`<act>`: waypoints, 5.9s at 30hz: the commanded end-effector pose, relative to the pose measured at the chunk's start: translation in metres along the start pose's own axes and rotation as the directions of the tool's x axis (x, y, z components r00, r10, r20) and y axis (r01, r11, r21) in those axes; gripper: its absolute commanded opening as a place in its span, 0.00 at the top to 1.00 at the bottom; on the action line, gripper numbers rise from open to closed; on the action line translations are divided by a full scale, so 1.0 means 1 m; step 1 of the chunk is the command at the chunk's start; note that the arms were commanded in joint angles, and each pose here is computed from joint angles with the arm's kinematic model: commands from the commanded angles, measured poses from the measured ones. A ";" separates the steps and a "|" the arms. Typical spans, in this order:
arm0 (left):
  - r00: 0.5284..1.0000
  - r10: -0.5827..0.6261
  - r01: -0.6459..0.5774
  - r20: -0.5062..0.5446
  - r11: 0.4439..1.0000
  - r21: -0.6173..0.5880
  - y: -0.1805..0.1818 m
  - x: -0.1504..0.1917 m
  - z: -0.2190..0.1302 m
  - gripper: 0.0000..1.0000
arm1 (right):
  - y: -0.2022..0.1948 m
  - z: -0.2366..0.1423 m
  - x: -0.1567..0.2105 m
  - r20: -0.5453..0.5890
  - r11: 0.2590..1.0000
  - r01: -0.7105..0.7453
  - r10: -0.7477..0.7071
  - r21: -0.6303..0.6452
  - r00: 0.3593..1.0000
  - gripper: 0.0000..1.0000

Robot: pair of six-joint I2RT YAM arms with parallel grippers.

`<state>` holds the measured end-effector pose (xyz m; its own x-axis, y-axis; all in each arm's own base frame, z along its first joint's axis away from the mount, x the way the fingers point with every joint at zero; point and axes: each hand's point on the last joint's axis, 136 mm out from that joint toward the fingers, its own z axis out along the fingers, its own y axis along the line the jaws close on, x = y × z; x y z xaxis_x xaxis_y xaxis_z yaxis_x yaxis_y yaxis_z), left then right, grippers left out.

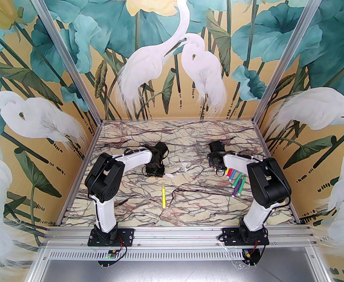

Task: Open the pen caps

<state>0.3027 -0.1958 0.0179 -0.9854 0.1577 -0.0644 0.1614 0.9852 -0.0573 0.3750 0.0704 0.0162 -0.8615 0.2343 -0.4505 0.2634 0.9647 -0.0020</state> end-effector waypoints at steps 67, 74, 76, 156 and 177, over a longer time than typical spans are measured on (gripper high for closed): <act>0.788 -0.343 0.260 0.511 0.938 0.228 0.105 -0.010 -0.102 0.20 | 0.230 -0.159 0.215 -0.037 0.718 0.479 -0.573 -0.506 0.819 0.52; 0.778 -0.367 0.276 0.511 0.929 0.247 0.110 -0.008 -0.099 0.18 | 0.245 -0.150 0.231 -0.063 0.710 0.500 -0.604 -0.496 0.795 0.52; 0.777 -0.368 0.279 0.510 0.929 0.245 0.111 -0.007 -0.098 0.18 | 0.246 -0.147 0.232 -0.071 0.713 0.500 -0.605 -0.491 0.793 0.52; 0.807 -0.346 0.089 0.479 0.872 0.481 0.058 -0.013 -0.114 0.16 | 0.212 -0.143 0.191 0.069 0.707 0.534 -0.572 -0.464 0.818 0.81; 0.871 -0.236 -0.157 0.431 0.697 0.700 -0.054 -0.033 -0.146 0.34 | 0.209 -0.195 0.161 0.311 0.585 0.549 -0.462 -0.597 0.831 0.80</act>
<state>0.3150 -0.2272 0.1494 -0.8791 -0.1346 -0.4572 0.2559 0.6759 -0.6911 0.2046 0.3310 0.1092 -0.7296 -0.2976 -0.6158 -0.5558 0.7826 0.2803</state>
